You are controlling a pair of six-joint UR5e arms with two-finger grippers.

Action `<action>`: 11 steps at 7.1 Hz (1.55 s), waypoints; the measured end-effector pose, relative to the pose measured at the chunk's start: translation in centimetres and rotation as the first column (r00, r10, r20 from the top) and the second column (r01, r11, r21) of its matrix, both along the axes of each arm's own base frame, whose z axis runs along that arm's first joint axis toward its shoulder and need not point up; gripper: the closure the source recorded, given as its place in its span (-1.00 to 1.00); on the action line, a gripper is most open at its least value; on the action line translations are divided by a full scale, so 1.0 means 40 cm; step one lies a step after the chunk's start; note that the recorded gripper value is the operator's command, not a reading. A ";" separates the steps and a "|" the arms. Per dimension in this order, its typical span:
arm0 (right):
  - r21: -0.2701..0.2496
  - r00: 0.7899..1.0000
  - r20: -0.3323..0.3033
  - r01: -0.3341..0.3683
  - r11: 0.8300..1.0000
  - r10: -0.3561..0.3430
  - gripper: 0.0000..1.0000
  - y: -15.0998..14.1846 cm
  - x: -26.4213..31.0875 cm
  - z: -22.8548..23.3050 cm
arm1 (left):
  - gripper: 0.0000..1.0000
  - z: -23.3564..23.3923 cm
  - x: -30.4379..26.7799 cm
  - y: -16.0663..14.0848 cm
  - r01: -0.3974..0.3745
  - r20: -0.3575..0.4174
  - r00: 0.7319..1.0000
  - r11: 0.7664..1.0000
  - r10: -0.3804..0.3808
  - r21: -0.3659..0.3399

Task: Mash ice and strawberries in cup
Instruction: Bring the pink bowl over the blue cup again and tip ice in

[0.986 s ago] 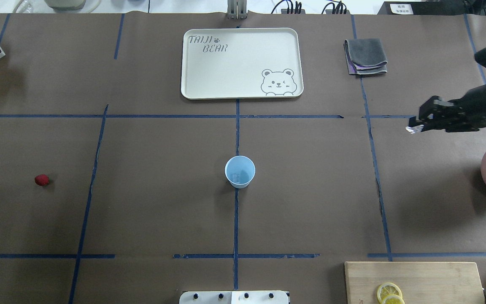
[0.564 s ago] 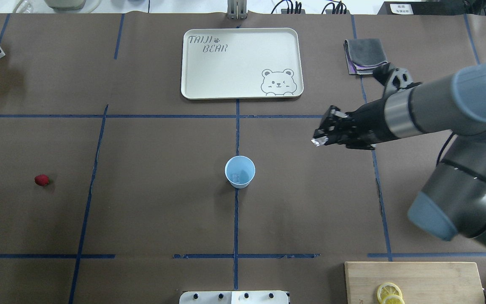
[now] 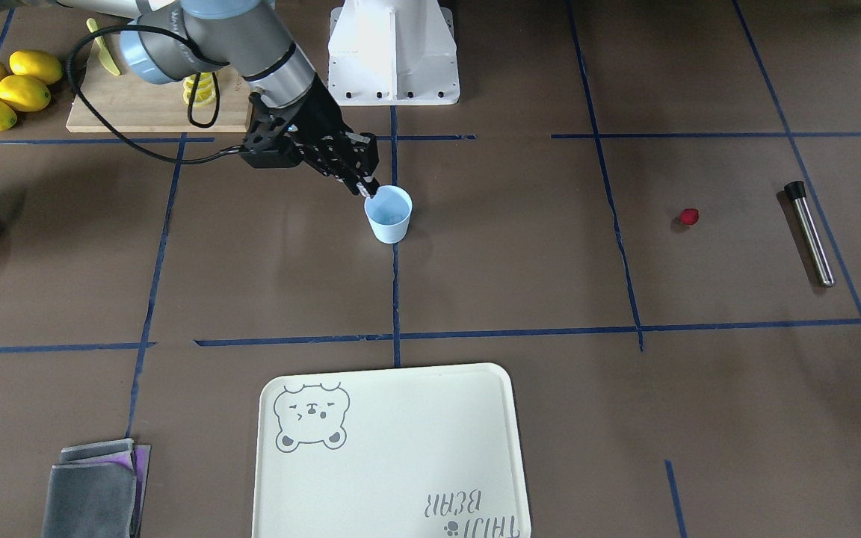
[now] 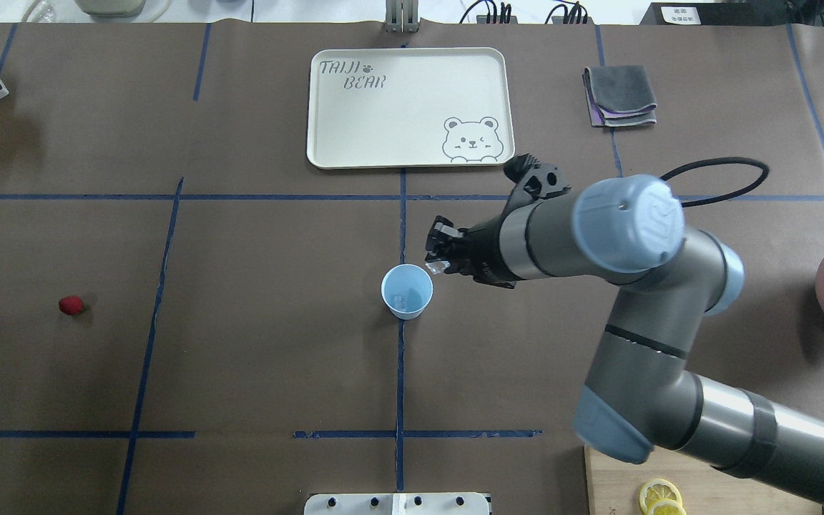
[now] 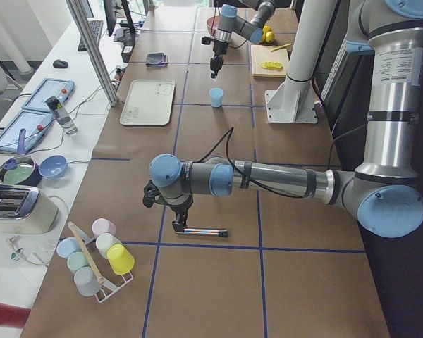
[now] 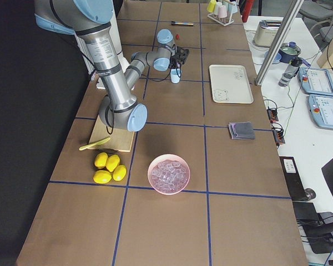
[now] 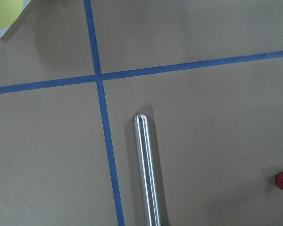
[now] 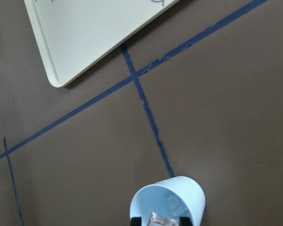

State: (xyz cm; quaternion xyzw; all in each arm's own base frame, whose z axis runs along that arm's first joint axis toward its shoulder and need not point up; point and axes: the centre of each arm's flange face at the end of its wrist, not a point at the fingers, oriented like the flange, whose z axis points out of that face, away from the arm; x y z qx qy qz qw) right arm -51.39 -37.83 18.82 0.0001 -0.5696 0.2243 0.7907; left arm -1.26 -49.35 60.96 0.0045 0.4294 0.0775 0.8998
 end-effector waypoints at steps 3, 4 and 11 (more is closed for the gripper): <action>0.000 1.000 -0.020 0.005 1.000 -0.005 -0.42 0.021 -0.035 0.011 | -1.00 0.000 0.000 0.000 0.001 0.000 1.000 1.000 -0.001 -0.001; -0.002 1.000 -0.024 0.005 1.000 -0.005 -0.56 0.021 -0.037 0.014 | -1.00 0.001 0.000 0.001 0.001 0.000 1.000 1.000 -0.001 -0.002; 0.015 0.983 -0.149 0.115 0.993 -0.111 -1.00 -0.103 0.518 0.342 | -1.00 0.002 0.000 0.002 0.001 0.000 1.000 1.000 -0.001 -0.003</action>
